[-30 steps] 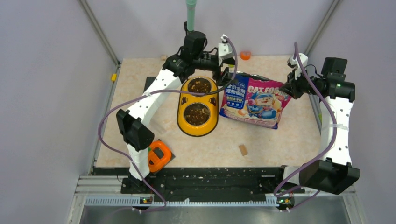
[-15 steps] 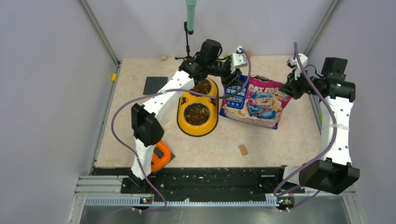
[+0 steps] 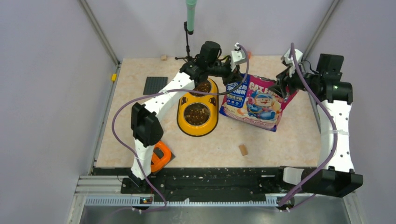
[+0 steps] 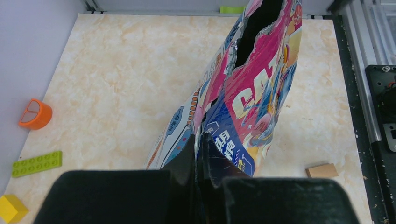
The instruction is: Serve the pet food
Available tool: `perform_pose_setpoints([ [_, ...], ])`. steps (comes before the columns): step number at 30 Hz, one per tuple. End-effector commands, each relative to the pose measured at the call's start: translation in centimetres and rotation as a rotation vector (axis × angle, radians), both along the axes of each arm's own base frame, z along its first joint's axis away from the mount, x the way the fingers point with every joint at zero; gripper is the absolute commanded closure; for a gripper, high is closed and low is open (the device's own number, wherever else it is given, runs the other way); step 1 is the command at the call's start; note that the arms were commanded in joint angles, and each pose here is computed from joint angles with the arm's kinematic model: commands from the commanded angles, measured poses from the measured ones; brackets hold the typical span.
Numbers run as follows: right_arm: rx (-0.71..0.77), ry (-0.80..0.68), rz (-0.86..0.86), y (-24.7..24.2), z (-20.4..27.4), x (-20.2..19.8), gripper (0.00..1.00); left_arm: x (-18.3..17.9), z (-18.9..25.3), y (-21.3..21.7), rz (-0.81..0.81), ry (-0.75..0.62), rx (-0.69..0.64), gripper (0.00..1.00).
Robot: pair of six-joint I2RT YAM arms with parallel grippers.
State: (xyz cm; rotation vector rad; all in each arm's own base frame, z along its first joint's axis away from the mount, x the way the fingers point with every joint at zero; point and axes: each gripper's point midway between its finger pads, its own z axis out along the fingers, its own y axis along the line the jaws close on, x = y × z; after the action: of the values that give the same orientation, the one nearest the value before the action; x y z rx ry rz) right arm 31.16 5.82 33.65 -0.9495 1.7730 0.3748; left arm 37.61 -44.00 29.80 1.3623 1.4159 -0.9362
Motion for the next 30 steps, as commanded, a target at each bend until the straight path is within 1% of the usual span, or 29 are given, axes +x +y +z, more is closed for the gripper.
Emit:
perform_pose_setpoints([
  [1, -0.007, -0.04, 0.063, 2.2, 0.9, 1.2, 0.39, -0.3, 6.1, 0.5, 0.001, -0.092, -0.134, 1.0],
  [3, -0.031, -0.019, 0.045, 2.4, 0.1, 2.0, 0.39, -0.4, 6.1, 0.5, -0.008, -0.088, -0.139, 1.0],
  [4, -0.046, -0.014, 0.032, 2.4, -0.2, 2.4, 0.43, -0.6, 6.2, 0.5, -0.012, -0.091, -0.141, 1.0],
  [5, -0.06, -0.013, 0.023, 2.3, -0.4, 2.6, 0.58, -0.6, 6.1, 0.5, -0.013, -0.089, -0.14, 1.0],
  [6, -0.068, -0.024, 0.005, 2.1, -0.3, 2.9, 0.94, -0.6, 6.1, 0.5, -0.014, -0.088, -0.139, 1.0],
  [7, -0.063, -0.033, -0.038, 1.7, -0.1, 3.4, 1.0, -0.6, 5.9, 0.5, -0.014, -0.085, -0.137, 1.0],
  [9, -0.058, -0.063, -0.067, 1.4, 0.4, 3.4, 1.0, -0.7, 5.8, 0.5, -0.016, -0.079, -0.135, 1.0],
  [12, -0.052, -0.103, -0.02, 2.1, 1.2, 2.4, 1.0, -0.8, 5.5, 0.6, -0.015, -0.073, -0.133, 1.0],
  [15, -0.05, -0.085, 0.01, 2.4, 1.2, 2.2, 1.0, -0.7, 5.5, 0.6, -0.011, -0.077, -0.134, 1.0],
  [16, -0.047, -0.075, 0.009, 2.5, 1.1, 2.3, 0.98, -0.7, 5.5, 0.5, -0.012, -0.077, -0.135, 1.0],
  [17, -0.042, -0.064, 0.004, 2.4, 1.0, 2.3, 0.71, -0.7, 5.6, 0.5, -0.012, -0.077, -0.136, 1.0],
  [18, -0.034, -0.055, 0.006, 2.6, 0.9, 2.3, 0.49, -0.7, 5.6, 0.5, -0.01, -0.077, -0.136, 1.0],
  [19, -0.024, -0.053, 0.013, 2.7, 0.8, 2.2, 0.38, -0.7, 5.6, 0.5, -0.011, -0.076, -0.136, 1.0],
  [20, -0.018, -0.051, 0.017, 2.9, 0.8, 2.2, 0.34, -0.7, 5.5, 0.5, -0.011, -0.074, -0.136, 1.0],
  [23, -0.005, -0.044, 0.044, 3.5, 0.6, 2.3, 0.31, -0.7, 5.3, 0.5, -0.012, -0.068, -0.134, 1.0],
  [28, -0.007, -0.032, 0.069, 4.2, 0.2, 2.8, 0.32, -0.6, 5.5, 0.5, -0.012, -0.076, -0.136, 1.0],
  [29, -0.006, -0.033, 0.08, 4.7, 0.1, 2.9, 0.35, -0.7, 5.4, 0.5, -0.014, -0.075, -0.136, 1.0],
  [30, -0.004, -0.027, 0.097, 5.2, 0.0, 2.9, 0.47, -0.7, 5.5, 0.5, -0.016, -0.077, -0.138, 1.0],
])
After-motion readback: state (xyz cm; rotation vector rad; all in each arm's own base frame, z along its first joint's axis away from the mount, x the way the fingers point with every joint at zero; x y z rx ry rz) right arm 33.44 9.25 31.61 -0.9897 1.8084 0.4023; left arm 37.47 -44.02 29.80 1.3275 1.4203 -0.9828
